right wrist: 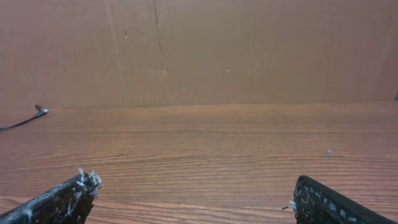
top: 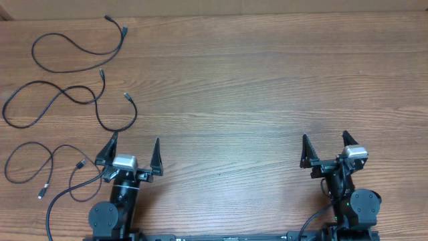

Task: Untangle cables

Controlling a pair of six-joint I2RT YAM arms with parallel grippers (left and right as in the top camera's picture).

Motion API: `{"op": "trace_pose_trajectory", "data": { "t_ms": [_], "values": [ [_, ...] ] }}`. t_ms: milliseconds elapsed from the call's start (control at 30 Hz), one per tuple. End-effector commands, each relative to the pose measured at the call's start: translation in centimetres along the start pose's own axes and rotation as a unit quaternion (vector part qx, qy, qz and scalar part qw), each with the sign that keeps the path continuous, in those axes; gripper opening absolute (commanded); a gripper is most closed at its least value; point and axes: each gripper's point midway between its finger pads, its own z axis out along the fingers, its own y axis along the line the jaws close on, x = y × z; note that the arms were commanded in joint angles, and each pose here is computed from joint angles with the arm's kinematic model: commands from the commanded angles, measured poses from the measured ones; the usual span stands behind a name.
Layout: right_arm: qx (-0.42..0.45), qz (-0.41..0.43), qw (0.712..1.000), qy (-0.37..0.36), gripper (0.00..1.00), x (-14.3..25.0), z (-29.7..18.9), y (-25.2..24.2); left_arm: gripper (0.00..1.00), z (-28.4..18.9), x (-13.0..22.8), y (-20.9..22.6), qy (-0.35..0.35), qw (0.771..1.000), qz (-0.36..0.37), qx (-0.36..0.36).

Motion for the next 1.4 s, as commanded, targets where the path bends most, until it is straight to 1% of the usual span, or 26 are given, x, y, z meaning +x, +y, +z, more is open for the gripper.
{"op": "trace_pose_trajectory", "data": {
  "t_ms": [0,100,200,267,367,467,633,1367],
  "values": [
    [0.002,-0.001,1.000,-0.003,1.00,0.2,0.0,-0.1,1.00,0.0,1.8,1.0,0.024,0.999,-0.012,-0.029],
    [0.002,-0.001,1.000,-0.003,1.00,0.2,0.0,-0.1,1.00,-0.2,2.8,2.0,0.045,0.997,-0.018,-0.061],
    [0.002,-0.001,1.000,-0.003,1.00,0.2,0.0,-0.1,1.00,-0.8,4.5,3.9,0.072,0.987,-0.075,-0.122],
    [0.002,-0.001,1.000,-0.003,1.00,0.2,0.0,-0.1,1.00,-0.8,4.4,4.2,0.070,0.987,-0.070,-0.130],
    [0.002,-0.001,1.000,-0.003,1.00,0.2,0.0,-0.1,0.99,-0.8,4.5,4.2,0.074,0.988,-0.047,-0.127],
    [0.002,-0.001,1.000,-0.003,1.00,0.2,0.0,-0.1,1.00,-0.9,4.4,4.6,0.073,0.987,-0.041,-0.139],
    [0.002,-0.001,1.000,-0.003,1.00,0.2,0.0,-0.1,1.00,-0.8,4.5,4.1,0.081,0.989,0.003,-0.121],
    [0.002,-0.001,1.000,-0.003,1.00,0.2,0.0,-0.1,0.99,-0.8,4.5,3.9,0.081,0.990,0.004,-0.115]
  ]
}}
